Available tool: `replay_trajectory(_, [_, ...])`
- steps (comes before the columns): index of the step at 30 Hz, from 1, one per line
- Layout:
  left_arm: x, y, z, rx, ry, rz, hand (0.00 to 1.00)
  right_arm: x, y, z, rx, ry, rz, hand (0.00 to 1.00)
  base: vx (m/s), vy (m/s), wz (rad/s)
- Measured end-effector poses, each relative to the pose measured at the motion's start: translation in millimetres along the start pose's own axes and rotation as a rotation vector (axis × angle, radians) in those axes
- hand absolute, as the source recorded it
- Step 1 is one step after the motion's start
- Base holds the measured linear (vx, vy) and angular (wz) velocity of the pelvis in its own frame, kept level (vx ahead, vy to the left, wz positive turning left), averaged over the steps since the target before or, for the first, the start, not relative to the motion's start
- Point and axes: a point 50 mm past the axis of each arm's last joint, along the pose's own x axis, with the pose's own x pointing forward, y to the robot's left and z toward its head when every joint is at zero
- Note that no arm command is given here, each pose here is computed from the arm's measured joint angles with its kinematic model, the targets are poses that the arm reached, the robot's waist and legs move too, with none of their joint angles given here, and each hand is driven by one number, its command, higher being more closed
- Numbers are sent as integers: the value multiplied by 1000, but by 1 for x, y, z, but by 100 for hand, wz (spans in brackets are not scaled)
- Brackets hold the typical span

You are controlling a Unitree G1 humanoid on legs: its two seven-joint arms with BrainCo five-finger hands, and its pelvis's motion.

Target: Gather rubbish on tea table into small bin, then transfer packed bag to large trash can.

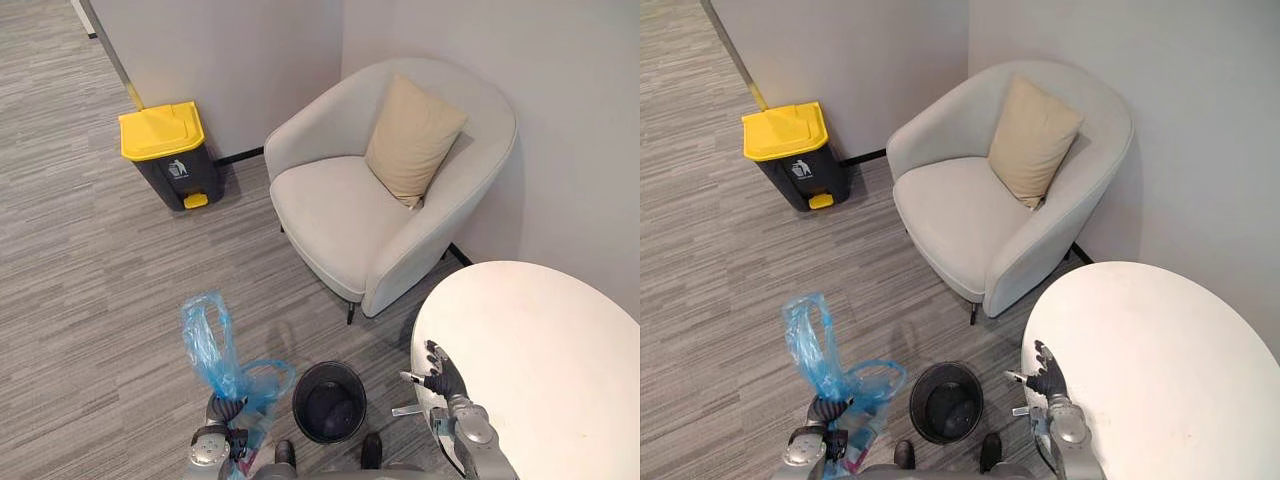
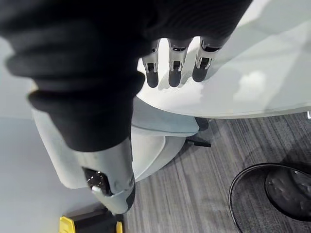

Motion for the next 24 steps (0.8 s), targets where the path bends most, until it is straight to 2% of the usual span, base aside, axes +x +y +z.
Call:
replay_trajectory(9, [-2, -5, -7, 13, 28, -28, 100, 3, 1, 0, -38, 4, -5, 0, 0, 0, -2])
replay_trajectory(15, [-2, -6, -6, 12, 24, -40, 100, 13, 2, 18, -100, -52, 6, 0, -15, 15, -32])
replay_trajectory(20, [4, -8, 22, -13, -85, -37, 100, 20, 3, 31, -142, -94, 9, 0, -76, 35, -9])
replay_trajectory(24, [1, -7, 27, -32, -114, -31, 100, 16, 16, 28, -135, -94, 23, 0, -98, -106, 73])
